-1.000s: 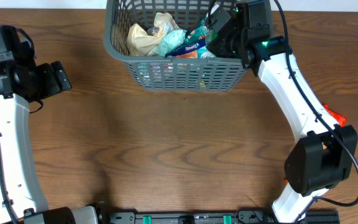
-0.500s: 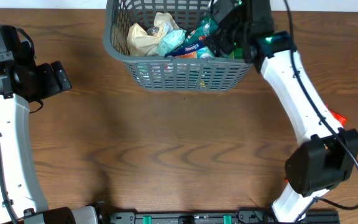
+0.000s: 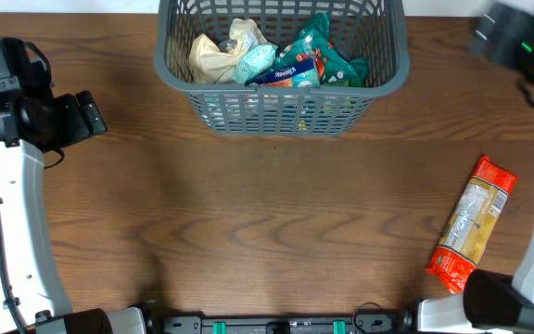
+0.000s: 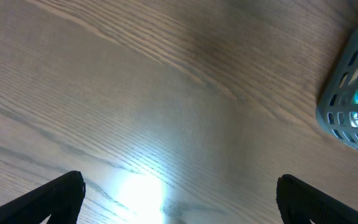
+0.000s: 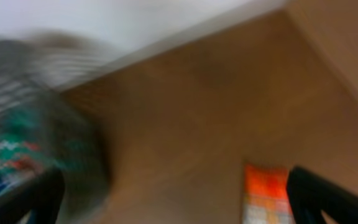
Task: Pack container
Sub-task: 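Withdraw the right gripper back toward the pasta pack, then grasp the spaghetti pack near its red end with the right gripper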
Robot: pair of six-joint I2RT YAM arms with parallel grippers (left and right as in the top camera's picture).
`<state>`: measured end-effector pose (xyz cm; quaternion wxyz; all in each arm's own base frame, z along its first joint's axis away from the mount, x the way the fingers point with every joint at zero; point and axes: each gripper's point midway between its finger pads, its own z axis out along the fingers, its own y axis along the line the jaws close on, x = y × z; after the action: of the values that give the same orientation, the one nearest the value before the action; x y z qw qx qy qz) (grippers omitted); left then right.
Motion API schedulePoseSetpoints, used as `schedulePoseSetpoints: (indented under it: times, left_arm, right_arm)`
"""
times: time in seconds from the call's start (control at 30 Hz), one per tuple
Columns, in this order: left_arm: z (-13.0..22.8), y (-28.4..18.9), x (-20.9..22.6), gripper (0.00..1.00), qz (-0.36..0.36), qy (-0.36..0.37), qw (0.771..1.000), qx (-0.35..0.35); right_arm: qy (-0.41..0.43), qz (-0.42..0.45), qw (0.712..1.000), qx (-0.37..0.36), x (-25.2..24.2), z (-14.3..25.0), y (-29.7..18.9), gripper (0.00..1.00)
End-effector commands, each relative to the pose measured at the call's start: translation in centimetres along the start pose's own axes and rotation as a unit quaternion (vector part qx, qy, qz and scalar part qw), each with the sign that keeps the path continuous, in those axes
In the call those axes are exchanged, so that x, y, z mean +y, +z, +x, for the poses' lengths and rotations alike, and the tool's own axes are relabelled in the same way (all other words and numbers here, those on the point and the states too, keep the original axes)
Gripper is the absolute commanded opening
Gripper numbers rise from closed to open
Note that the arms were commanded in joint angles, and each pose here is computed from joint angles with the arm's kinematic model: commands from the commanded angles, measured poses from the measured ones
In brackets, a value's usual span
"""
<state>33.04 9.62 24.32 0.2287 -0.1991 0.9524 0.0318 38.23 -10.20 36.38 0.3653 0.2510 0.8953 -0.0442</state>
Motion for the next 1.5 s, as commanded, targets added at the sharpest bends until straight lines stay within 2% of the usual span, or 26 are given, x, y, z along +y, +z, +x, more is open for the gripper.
schedulePoseSetpoints:
  times: [0.0, 0.13, 0.3, 0.5, 0.7, 0.93, 1.23, 1.47]
  left_arm:
    - [0.0, 0.1, 0.2, 0.99, -0.002, 0.002, 1.0, 0.002]
    - [0.1, 0.1, 0.2, 0.99, -0.002, 0.002, 1.0, 0.002]
    - [0.0, 0.1, 0.2, 0.98, -0.002, 0.002, 1.0, 0.0]
    - [-0.4, 0.1, 0.1, 0.99, 0.0, 0.001, 1.0, -0.008]
    - [-0.4, 0.1, 0.1, 0.99, 0.0, 0.001, 1.0, -0.008]
    - [-0.4, 0.1, 0.1, 0.99, 0.0, 0.001, 1.0, -0.008]
    - [-0.8, 0.1, 0.1, 0.99, 0.0, 0.001, 1.0, -0.015]
    - [-0.9, 0.1, 0.0, 0.99, 0.001, 0.001, 1.0, -0.017]
  right_arm:
    - [0.122, 0.073, 0.988, 0.057, -5.0, 2.4, 0.9, 0.99]
    - [0.164, 0.13, 0.969, 0.129, -9.2, 5.8, 0.0, 0.99]
    - [0.211, 0.178, 0.943, 0.185, -12.9, 8.8, -0.7, 0.99]
    - [0.181, 0.193, 0.928, 0.261, -14.6, 12.8, 1.8, 0.99]
    - [0.119, 0.15, 0.92, 0.343, -14.1, 18.0, 6.0, 0.99]
    - [0.081, 0.147, 0.899, 0.406, -14.8, 23.8, 8.5, 0.99]
    - [0.09, 0.158, 0.892, 0.415, -16.3, 27.1, 10.4, 0.99]
    - [0.086, 0.152, 0.901, 0.396, -17.5, 28.6, 12.6, 0.99]
